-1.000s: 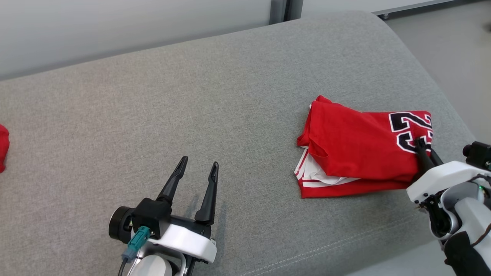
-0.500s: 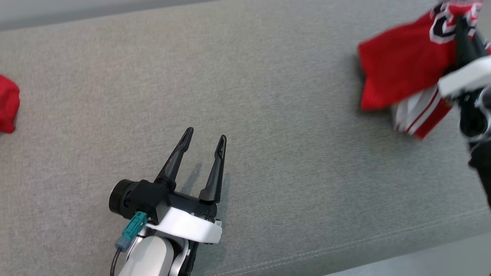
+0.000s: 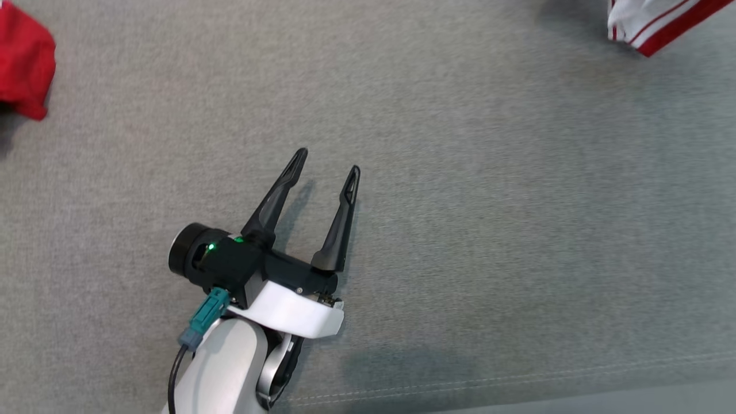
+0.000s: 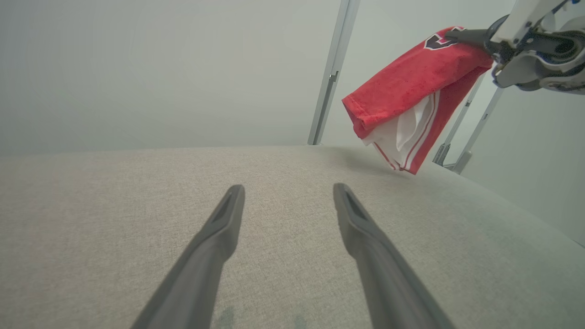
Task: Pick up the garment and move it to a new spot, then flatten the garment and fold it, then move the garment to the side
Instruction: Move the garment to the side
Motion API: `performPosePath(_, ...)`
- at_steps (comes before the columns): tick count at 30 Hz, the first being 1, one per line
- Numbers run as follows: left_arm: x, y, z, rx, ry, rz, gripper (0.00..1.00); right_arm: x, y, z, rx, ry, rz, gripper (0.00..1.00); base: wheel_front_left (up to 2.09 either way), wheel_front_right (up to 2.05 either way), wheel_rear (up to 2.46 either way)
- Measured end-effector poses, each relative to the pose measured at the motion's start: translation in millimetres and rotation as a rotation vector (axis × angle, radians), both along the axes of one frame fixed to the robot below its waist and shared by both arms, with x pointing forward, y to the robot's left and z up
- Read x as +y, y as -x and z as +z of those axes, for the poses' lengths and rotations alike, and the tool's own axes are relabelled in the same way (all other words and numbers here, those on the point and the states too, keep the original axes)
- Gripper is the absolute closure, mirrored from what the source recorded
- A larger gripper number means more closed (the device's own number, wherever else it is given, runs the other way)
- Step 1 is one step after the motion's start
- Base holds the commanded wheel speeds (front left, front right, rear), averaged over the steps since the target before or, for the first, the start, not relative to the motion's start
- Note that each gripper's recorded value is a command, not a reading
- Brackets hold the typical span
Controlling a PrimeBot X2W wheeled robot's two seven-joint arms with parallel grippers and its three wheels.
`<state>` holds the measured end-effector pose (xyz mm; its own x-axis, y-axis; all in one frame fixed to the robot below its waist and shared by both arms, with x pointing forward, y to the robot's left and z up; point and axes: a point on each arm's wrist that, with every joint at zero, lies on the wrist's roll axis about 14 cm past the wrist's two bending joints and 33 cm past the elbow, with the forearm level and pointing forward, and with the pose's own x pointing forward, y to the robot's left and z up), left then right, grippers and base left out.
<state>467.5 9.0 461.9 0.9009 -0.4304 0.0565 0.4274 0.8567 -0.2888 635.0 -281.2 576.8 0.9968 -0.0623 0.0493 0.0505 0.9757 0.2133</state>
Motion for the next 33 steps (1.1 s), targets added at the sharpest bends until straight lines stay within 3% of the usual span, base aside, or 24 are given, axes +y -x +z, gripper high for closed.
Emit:
performPosePath(7,15,-12,-22,0.033,-0.027,0.027,0.00,-8,-38,-17,0.024,0.004,-0.031,1.00,0.00,0.00,0.00)
performPosePath(14,16,-17,-43,0.064,-0.044,0.023,0.00,-57,-32,-63,0.121,0.020,-0.156,1.00,0.00,0.00,0.00)
performPosePath(22,-16,-17,-45,0.060,-0.009,-0.064,0.00,-126,34,-107,0.248,0.013,-0.335,1.00,0.00,0.00,0.00)
performPosePath(33,-26,-15,-36,0.033,-0.014,-0.103,0.00,-166,120,-165,0.445,-0.041,-0.477,1.00,0.00,0.00,0.00)
